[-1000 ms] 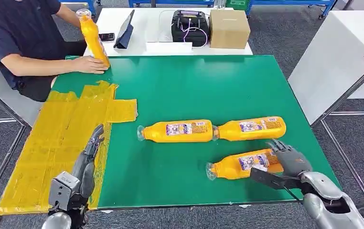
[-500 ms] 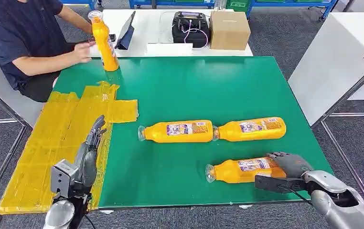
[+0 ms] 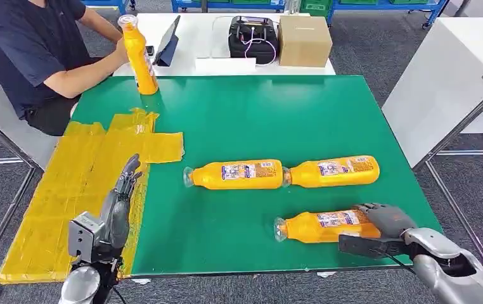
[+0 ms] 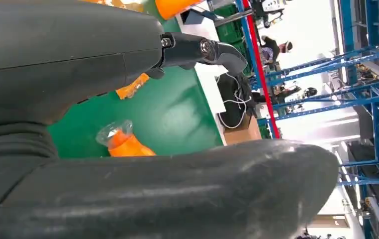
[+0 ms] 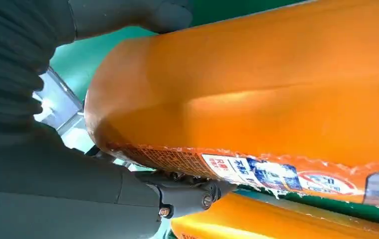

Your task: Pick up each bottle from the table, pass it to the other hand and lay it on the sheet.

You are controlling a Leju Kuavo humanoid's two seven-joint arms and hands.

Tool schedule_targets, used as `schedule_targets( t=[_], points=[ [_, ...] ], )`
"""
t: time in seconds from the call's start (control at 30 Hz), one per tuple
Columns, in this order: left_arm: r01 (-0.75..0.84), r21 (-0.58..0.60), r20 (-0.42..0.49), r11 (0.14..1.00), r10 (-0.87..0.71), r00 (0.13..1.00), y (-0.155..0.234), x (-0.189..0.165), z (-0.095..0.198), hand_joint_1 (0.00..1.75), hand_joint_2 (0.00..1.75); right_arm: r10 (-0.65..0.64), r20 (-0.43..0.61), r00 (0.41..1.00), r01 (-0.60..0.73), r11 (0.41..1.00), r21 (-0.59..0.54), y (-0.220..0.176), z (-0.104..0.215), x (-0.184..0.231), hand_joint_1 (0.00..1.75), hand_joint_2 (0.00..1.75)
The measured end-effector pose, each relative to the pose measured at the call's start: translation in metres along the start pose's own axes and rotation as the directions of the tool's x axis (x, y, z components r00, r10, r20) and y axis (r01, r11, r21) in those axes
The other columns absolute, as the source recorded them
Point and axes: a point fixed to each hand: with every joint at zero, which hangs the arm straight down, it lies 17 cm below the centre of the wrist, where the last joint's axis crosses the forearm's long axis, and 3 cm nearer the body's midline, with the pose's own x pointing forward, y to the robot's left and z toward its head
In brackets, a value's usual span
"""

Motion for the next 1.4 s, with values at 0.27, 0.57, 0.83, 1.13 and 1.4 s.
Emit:
schedule_targets(
  t=[0.27,0.57,0.83,1.13,1.4],
  points=[
    [-0.217,0.031,-0.049,0.976,0.219,0.975,-0.002,-0.001,0.021,0.00,1.75,-0.195,0.068,0.978,0.206,0.945,-0.255,-0.029,-0.011,0.055,1.75,1.75],
    [-0.445,0.154,0.056,0.882,0.442,0.895,0.024,0.029,0.044,0.00,1.75,-0.729,0.593,0.342,0.906,0.423,-0.003,-0.108,0.068,0.199,1.75,1.75],
    [-0.529,0.140,0.043,0.837,0.529,0.848,0.015,0.033,0.050,0.00,1.75,-0.690,0.668,0.281,0.921,0.389,0.015,-0.121,0.098,0.222,1.75,1.75],
    [-0.678,0.008,-0.008,0.735,0.678,0.735,-0.036,0.051,0.051,0.00,1.75,-0.673,0.690,0.267,0.908,0.415,0.054,-0.121,0.100,0.253,1.75,1.75],
    [-0.729,-0.069,-0.057,0.681,0.727,0.684,-0.072,0.063,0.054,0.00,1.75,-0.655,0.708,0.264,0.883,0.459,0.096,-0.118,0.102,0.289,1.75,1.75]
  ],
)
